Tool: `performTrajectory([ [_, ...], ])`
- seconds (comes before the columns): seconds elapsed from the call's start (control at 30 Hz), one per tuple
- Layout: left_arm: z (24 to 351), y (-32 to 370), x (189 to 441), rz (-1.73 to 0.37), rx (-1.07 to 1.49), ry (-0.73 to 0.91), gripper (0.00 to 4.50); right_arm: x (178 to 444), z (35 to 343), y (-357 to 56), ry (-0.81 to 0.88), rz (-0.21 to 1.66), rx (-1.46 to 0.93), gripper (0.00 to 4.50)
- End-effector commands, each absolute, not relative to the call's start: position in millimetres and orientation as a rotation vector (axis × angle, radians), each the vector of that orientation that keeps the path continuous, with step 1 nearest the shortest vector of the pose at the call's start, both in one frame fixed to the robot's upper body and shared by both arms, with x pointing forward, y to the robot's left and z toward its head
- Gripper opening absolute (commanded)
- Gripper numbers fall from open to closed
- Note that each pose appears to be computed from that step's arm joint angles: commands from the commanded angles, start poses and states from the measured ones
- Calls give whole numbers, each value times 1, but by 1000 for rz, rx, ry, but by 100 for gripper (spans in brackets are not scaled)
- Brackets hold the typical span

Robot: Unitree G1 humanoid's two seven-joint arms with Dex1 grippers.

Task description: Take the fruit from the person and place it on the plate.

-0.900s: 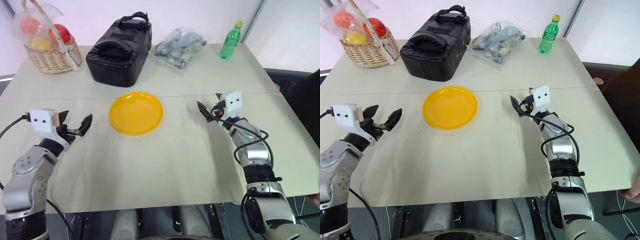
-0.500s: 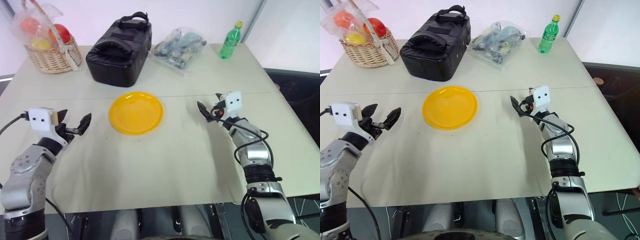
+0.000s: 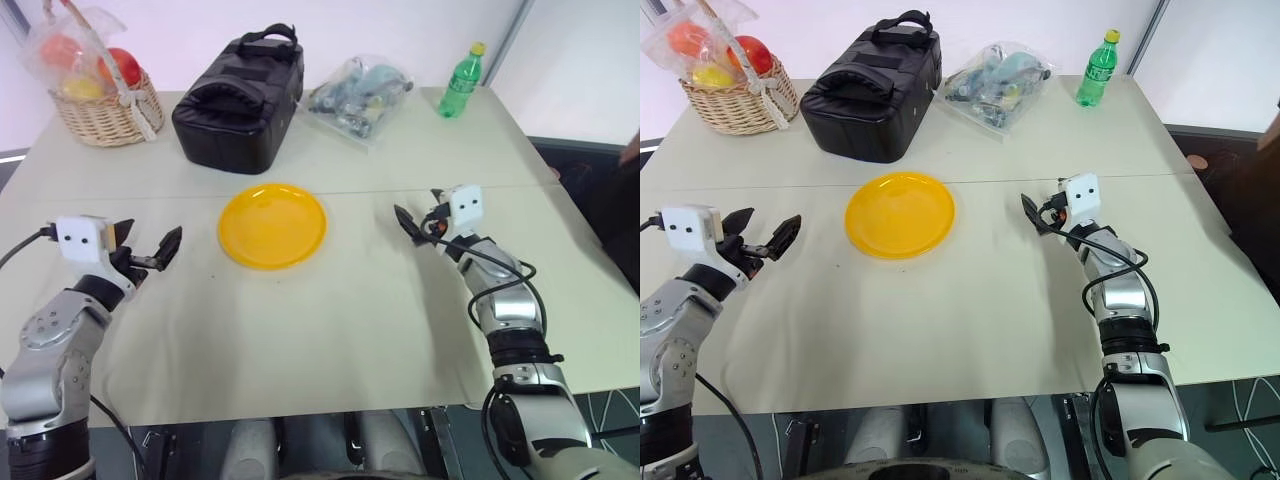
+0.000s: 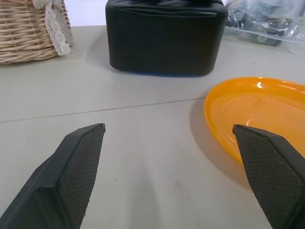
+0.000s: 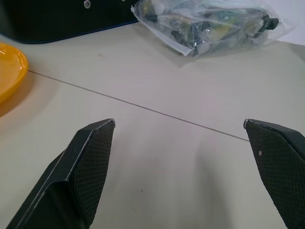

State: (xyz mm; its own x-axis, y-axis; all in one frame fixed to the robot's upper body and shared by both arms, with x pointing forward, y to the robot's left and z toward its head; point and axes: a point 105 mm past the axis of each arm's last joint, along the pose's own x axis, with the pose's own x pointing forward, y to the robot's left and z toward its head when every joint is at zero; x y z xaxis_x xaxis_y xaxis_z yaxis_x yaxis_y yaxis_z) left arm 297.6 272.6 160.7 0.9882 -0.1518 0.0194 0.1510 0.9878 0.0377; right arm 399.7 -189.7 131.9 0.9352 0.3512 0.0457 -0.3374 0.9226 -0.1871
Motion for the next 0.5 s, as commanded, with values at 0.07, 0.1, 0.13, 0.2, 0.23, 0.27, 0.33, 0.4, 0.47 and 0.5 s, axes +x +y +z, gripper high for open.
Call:
performTrajectory([
  [0.07, 173, 273, 298, -147, 59, -75, 450, 402, 149, -190, -139, 351, -203, 441],
  [0.1, 173, 272, 298, -148, 58, -75, 450, 402, 149, -190, -139, 351, -203, 441],
  [0.13, 173, 272, 298, -149, 59, -76, 450, 401, 149, -190, -140, 351, -203, 441],
  [0.2, 174, 271, 297, -151, 60, -77, 450, 401, 149, -190, -142, 350, -202, 441],
  [0.23, 174, 271, 298, -151, 61, -78, 450, 401, 149, -190, -142, 349, -202, 441],
  [0.27, 174, 272, 298, -150, 61, -78, 450, 401, 150, -190, -143, 349, -201, 441],
  [0.33, 175, 272, 298, -149, 63, -80, 450, 402, 150, -190, -144, 348, -201, 441],
  [0.4, 175, 272, 299, -148, 63, -83, 450, 402, 149, -190, -144, 347, -201, 441],
  [0.47, 175, 272, 299, -147, 61, -85, 450, 402, 149, -189, -145, 348, -202, 441],
  [0.5, 175, 272, 299, -146, 61, -86, 450, 402, 149, -189, -145, 348, -202, 441],
])
